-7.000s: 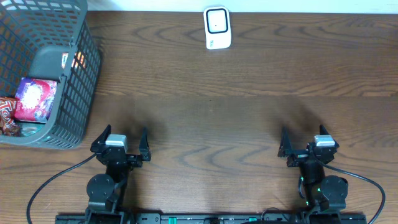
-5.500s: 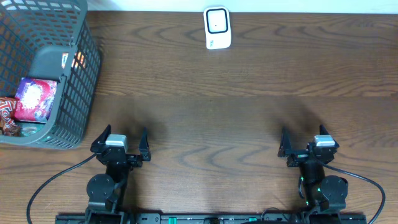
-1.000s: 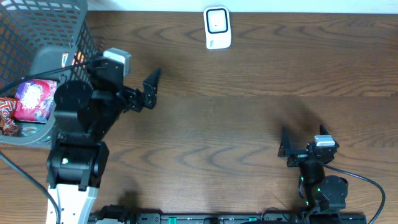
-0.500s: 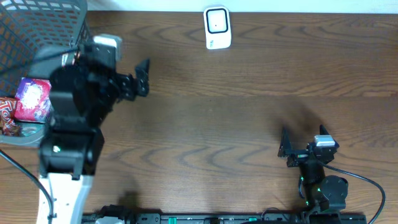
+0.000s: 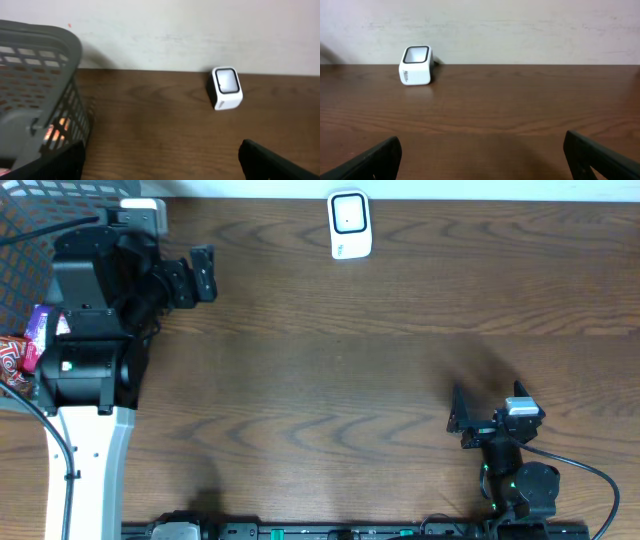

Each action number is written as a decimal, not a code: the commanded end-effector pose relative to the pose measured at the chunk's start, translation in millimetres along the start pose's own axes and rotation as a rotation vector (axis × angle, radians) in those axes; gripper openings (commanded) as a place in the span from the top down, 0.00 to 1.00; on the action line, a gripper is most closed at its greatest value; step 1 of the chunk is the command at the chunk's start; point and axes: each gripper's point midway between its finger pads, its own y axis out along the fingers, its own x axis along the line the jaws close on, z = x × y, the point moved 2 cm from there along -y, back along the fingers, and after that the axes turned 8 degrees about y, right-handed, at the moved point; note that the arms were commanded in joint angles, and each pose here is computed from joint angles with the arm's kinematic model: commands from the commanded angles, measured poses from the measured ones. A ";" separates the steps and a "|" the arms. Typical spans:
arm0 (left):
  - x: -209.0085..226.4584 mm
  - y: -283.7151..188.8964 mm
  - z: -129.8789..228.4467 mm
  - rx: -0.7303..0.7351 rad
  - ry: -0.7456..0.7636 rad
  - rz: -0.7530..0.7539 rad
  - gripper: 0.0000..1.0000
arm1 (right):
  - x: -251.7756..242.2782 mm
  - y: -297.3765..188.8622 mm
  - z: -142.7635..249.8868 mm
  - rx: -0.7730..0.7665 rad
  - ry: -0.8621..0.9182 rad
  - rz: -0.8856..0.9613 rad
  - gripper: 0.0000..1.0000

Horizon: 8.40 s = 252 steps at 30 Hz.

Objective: Scan the item barcode
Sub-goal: 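Raise the left gripper and move it over the grey basket, then lower the left gripper into the basket and grasp the purple-pink box, then lift the pink box out and carry it to the white scanner, then lower the pink box onto the table in front of the scanner and release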

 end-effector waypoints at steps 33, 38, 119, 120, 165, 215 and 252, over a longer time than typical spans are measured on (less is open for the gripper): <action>178.2 -59.7 -91.0 -0.269 -0.131 -0.513 0.02 | -1.4 -0.1 0.6 -0.002 0.014 0.008 0.01; 215.8 -36.8 -67.3 -0.192 -0.172 -0.571 0.02 | -1.4 -0.1 0.6 -0.002 0.015 0.008 0.01; 255.5 90.2 266.4 0.836 0.188 -0.327 0.17 | -1.4 -0.1 0.4 -0.003 0.015 0.008 0.01; 256.8 89.5 268.6 0.842 0.191 -0.339 0.18 | -1.5 -0.1 0.5 -0.002 0.014 0.009 0.01; 208.2 9.4 -11.5 -0.326 -0.170 -0.312 0.92 | -1.4 -0.1 0.6 -0.002 0.015 0.008 0.01; -212.7 167.6 101.0 0.174 -0.136 0.376 0.93 | -1.4 -0.1 0.6 -0.002 0.014 0.008 0.01; -261.0 160.5 147.0 0.182 0.064 0.141 0.33 | -1.5 -0.1 0.6 -0.002 0.014 0.009 0.01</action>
